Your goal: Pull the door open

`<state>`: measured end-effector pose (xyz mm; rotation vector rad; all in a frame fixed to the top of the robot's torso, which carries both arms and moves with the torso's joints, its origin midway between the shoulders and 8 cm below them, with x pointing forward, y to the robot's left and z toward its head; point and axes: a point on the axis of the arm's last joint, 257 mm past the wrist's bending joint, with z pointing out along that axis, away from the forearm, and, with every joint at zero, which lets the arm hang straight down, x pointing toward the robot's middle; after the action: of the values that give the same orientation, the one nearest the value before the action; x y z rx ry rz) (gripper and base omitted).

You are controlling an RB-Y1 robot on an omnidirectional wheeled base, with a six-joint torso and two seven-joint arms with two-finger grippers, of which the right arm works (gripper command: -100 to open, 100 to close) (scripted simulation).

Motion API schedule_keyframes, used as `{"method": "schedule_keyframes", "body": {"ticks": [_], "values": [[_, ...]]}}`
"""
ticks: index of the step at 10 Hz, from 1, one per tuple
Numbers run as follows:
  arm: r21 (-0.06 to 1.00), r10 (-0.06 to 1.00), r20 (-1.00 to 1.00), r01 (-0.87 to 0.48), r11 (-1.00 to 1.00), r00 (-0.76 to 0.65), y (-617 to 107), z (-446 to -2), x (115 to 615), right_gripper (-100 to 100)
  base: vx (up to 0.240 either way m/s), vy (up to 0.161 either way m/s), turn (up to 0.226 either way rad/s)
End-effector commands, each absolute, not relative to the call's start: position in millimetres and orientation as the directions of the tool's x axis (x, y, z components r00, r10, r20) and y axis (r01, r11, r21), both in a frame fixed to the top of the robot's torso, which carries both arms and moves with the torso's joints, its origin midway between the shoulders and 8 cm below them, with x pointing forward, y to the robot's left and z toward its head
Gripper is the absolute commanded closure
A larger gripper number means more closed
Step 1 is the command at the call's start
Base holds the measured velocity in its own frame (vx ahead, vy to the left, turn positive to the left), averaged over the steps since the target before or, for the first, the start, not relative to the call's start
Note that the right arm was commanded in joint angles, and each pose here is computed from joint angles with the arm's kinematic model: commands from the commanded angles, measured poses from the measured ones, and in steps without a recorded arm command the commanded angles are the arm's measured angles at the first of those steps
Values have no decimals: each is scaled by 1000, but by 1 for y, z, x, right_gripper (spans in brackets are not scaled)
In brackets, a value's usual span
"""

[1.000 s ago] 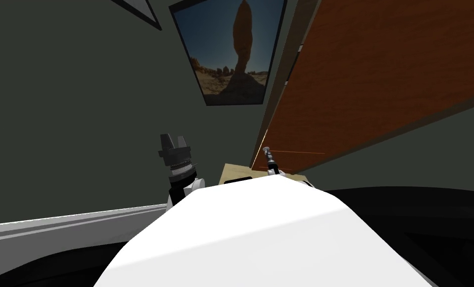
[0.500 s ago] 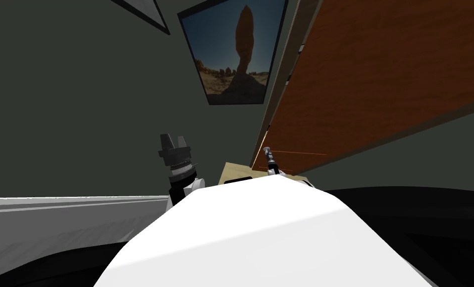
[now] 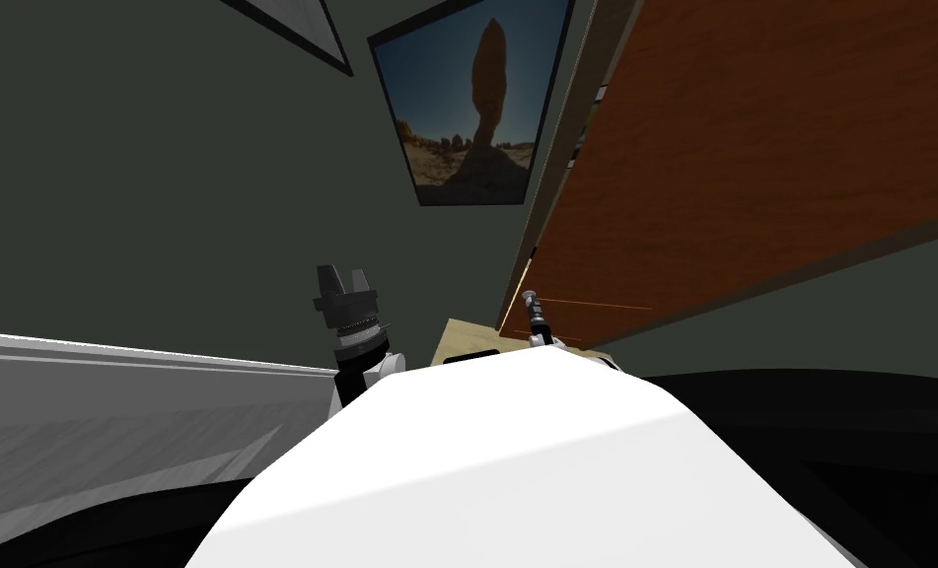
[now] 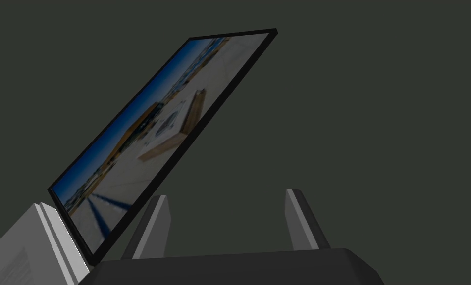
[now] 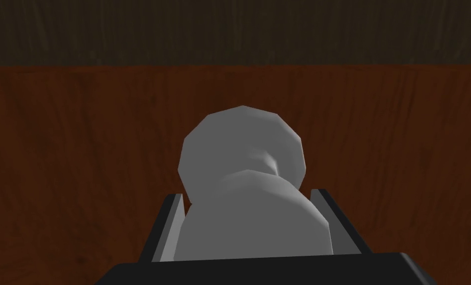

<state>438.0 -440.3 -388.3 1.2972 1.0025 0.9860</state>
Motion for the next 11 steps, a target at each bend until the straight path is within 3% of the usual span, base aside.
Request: {"method": "schedule_keyframes", "body": {"ticks": [1, 11], "values": [[999, 959, 35, -35, -26, 283, -440, -386, 440, 100, -49, -16, 91], [960, 908, 281, -115, -257, 311, -452, -386, 437, 100, -51, -15, 73]]}}
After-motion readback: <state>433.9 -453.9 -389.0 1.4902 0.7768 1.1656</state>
